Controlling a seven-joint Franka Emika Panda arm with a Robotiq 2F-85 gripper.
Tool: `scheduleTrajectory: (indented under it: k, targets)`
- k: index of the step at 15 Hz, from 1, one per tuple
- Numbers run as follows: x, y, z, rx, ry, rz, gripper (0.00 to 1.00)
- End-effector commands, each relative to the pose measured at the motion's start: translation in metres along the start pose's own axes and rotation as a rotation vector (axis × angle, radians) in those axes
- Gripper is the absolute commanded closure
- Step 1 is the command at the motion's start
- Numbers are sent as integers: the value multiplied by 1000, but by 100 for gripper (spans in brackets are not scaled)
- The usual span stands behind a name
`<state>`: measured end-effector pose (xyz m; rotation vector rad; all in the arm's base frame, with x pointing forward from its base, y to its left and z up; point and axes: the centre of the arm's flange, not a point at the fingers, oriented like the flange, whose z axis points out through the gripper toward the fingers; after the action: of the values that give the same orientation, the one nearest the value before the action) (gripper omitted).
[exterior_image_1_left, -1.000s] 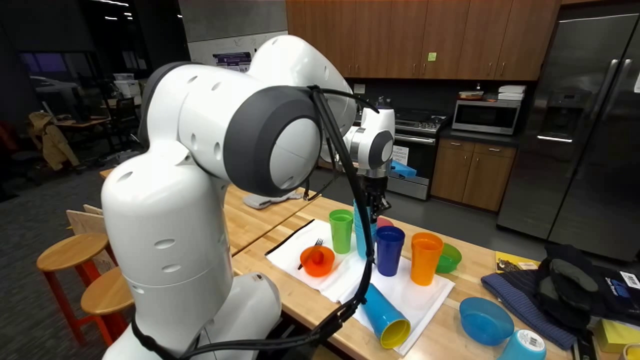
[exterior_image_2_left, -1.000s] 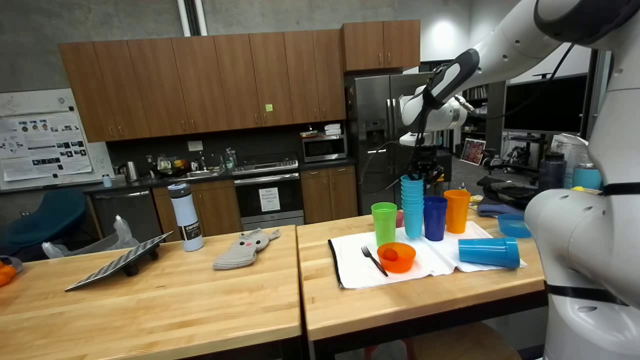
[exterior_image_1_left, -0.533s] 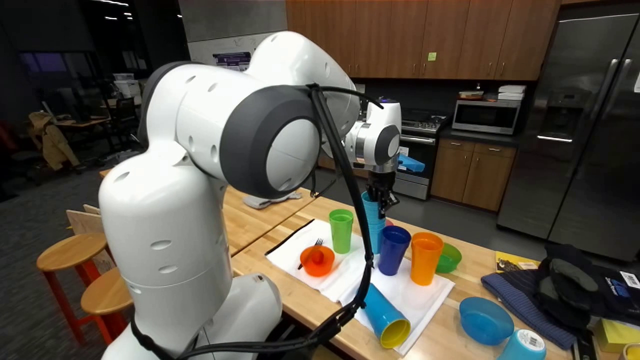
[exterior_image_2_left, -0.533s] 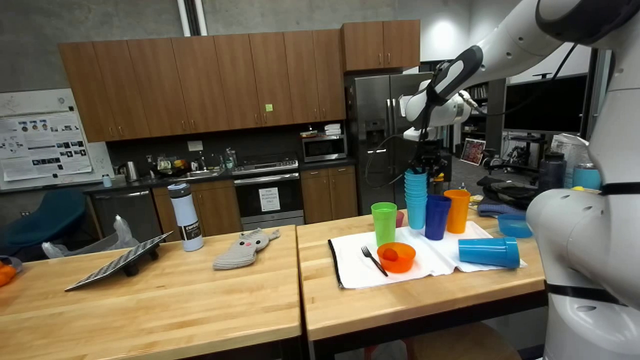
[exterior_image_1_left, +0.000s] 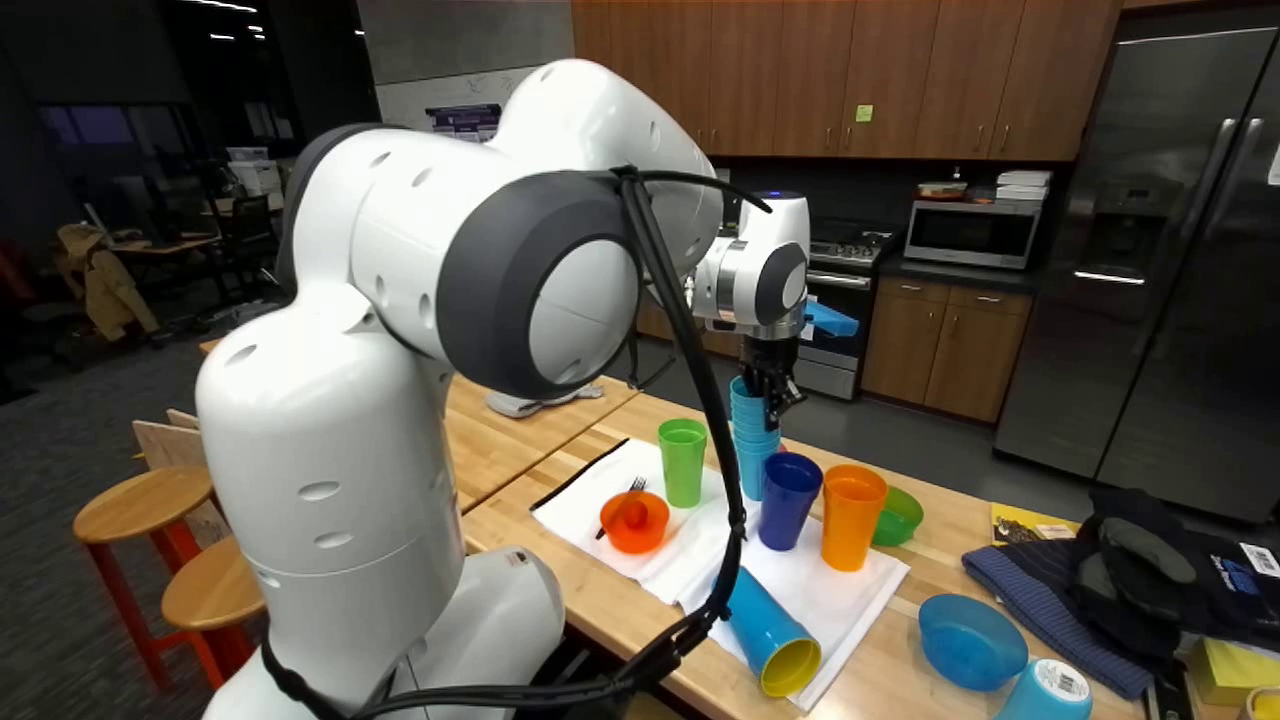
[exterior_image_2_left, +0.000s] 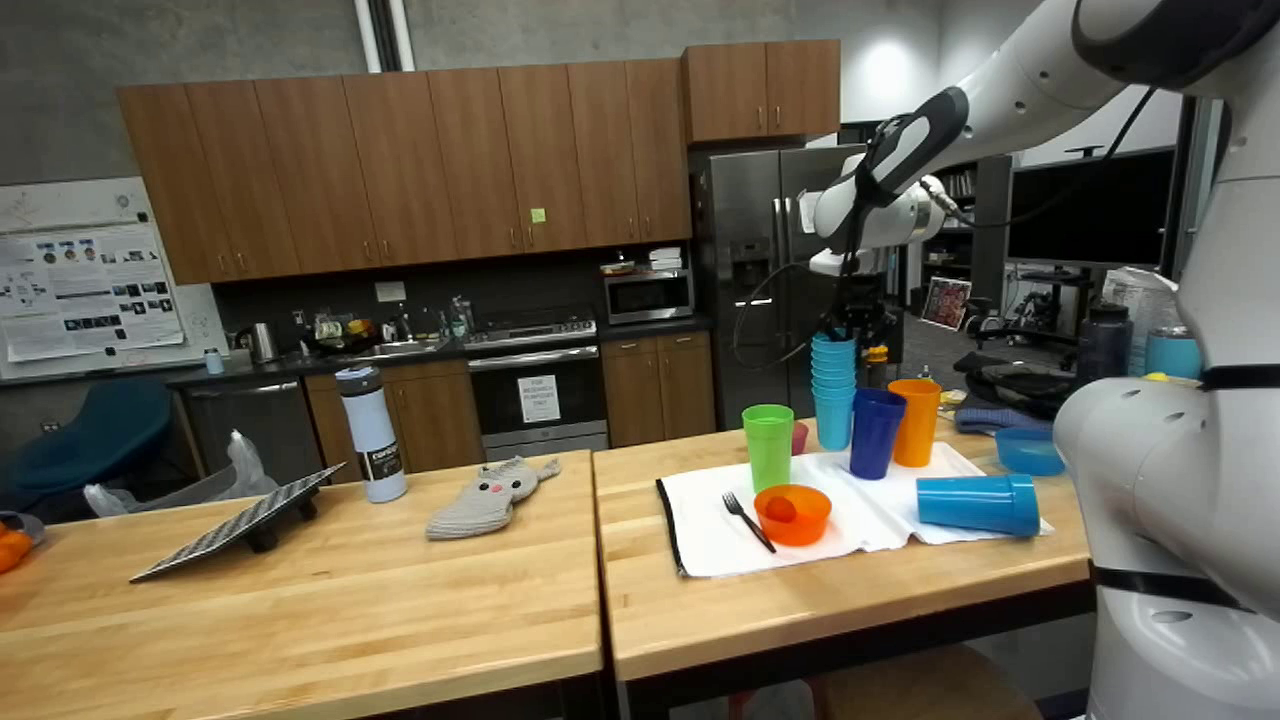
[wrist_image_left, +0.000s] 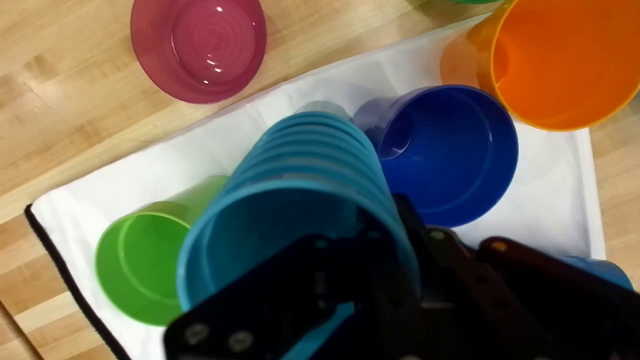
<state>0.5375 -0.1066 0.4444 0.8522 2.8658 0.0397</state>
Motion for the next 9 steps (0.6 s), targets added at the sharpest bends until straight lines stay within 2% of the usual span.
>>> scheduleTrajectory:
  k: [1, 9]
  targets:
    - [-2, -1, -10, -10, -26, 2, 98]
    - [-3, 0, -12, -28, -39, -8, 98]
